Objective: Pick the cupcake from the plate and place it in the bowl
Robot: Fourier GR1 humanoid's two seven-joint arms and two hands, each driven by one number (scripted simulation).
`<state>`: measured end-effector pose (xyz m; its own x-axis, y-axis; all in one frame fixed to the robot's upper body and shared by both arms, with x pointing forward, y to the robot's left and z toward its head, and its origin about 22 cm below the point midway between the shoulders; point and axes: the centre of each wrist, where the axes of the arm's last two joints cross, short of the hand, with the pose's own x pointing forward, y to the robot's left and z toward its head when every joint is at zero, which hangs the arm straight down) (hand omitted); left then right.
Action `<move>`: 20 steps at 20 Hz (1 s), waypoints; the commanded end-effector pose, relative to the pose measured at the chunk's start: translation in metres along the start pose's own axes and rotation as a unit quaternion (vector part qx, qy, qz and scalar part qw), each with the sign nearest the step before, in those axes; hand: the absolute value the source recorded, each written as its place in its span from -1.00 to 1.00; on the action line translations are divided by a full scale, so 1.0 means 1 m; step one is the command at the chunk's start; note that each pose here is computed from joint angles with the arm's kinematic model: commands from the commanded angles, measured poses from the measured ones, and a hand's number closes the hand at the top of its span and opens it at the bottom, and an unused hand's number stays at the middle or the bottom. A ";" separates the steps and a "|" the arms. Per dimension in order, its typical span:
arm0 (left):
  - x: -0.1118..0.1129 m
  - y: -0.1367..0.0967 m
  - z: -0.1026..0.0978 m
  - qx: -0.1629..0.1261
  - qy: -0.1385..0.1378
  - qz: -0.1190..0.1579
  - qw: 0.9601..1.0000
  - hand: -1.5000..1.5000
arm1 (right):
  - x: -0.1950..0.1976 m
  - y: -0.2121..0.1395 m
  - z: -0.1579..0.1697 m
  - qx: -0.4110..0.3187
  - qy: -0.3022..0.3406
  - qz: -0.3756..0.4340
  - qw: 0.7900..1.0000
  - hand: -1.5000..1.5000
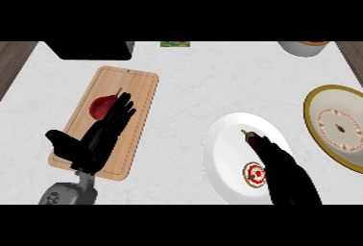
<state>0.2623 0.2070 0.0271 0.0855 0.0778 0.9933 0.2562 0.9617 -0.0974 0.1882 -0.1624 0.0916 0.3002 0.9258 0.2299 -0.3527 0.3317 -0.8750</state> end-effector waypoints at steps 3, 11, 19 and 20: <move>-0.002 0.001 -0.004 0.004 0.007 0.003 1.000 0.00 | 0.018 0.005 0.004 0.005 0.065 0.039 0.997 -1.00; 0.010 0.002 -0.005 0.005 -0.001 0.002 1.000 0.00 | 0.006 0.022 -0.026 0.003 0.079 0.047 0.996 -1.00; -0.012 -0.011 0.002 0.003 -0.001 -0.001 1.000 0.00 | 0.011 0.038 -0.022 0.004 0.077 0.038 0.996 -1.00; -0.007 0.012 0.003 0.005 0.005 0.004 1.000 0.00 | 0.021 0.039 -0.032 -0.001 0.086 0.040 0.996 -1.00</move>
<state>0.2626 0.2054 0.0247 0.0866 0.0821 0.9929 0.2523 0.9623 -0.1016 0.2052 -0.1474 0.0539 0.3431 0.9291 0.1378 -0.3711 0.2688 -0.8888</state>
